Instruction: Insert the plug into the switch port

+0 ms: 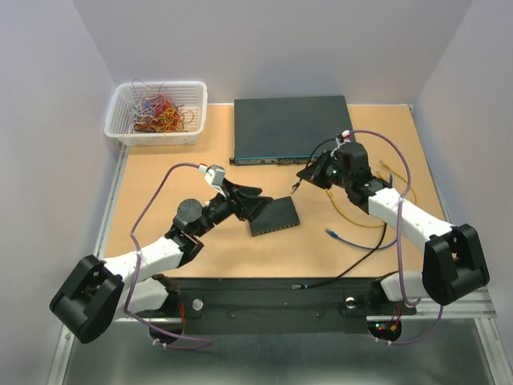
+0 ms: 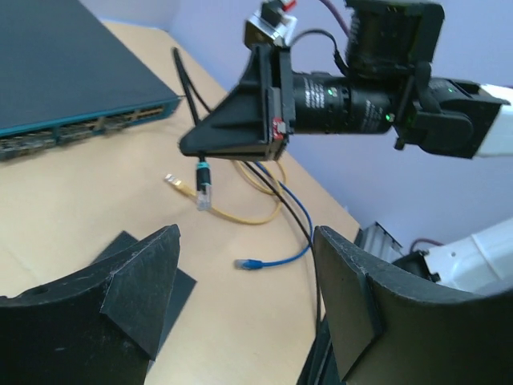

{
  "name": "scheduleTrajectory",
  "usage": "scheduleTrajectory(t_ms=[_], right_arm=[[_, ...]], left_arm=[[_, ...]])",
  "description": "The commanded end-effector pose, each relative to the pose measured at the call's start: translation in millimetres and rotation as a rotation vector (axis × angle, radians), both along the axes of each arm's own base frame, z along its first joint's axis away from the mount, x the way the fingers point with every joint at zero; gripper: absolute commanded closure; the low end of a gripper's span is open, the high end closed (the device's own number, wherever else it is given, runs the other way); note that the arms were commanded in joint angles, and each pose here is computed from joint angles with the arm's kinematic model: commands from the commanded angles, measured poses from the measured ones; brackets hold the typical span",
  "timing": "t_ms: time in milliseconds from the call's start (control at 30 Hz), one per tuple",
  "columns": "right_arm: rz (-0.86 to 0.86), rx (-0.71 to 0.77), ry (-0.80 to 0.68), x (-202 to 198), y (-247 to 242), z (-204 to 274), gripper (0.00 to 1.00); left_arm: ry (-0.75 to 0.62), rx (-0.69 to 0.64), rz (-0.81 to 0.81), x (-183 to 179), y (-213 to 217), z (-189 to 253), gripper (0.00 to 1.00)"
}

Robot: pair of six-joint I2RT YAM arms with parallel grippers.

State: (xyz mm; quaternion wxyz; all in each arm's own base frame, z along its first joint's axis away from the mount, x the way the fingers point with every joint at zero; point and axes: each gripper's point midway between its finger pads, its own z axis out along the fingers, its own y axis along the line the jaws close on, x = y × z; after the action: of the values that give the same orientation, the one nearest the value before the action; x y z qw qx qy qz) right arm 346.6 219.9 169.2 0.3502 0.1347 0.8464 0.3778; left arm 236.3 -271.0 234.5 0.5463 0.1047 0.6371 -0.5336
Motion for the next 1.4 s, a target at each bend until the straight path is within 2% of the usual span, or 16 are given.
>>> scheduleTrajectory(t_ms=[0,333,700,867,1033,1167,1200,1233,1267,1367], right_arm=[[0.077,0.131,-0.102,-3.8,18.8,42.3,1.00],[0.137,0.174,-0.121,-18.0,23.8,55.8,1.00],[0.187,0.195,-0.100,-28.7,28.4,52.9,0.99],[0.196,0.201,-0.105,-30.9,28.9,56.1,1.00],[0.195,0.201,-0.104,-31.4,28.7,55.3,1.00],[0.205,0.201,-0.099,-33.8,29.1,53.4,1.00],[0.209,0.200,-0.101,-34.9,29.0,53.1,1.00],[0.212,0.198,-0.099,-36.1,28.9,51.7,1.00],[0.222,0.195,-0.106,-37.8,28.9,51.9,0.99],[0.288,0.172,-0.136,-46.3,30.8,50.6,1.00]], left_arm=[[-0.122,-0.072,-0.083,-15.8,-19.4,27.8,0.23],[-0.083,0.028,-0.029,7.5,-51.8,3.2,0.24],[-0.069,0.085,-0.027,23.0,-80.3,-2.5,0.23],[-0.047,0.125,-0.041,26.7,-94.9,-14.8,0.33],[-0.048,0.137,-0.049,21.3,-99.8,-19.3,0.50],[-0.059,0.132,-0.029,23.0,-96.5,-12.8,0.78],[-0.059,0.141,-0.021,24.6,-95.3,-13.3,0.92],[-0.076,0.152,-0.017,24.8,-94.5,-9.8,0.97],[-0.090,0.159,-0.013,26.0,-94.7,-4.8,1.00],[-0.114,0.296,-0.007,28.8,-89.9,-12.1,1.00]])
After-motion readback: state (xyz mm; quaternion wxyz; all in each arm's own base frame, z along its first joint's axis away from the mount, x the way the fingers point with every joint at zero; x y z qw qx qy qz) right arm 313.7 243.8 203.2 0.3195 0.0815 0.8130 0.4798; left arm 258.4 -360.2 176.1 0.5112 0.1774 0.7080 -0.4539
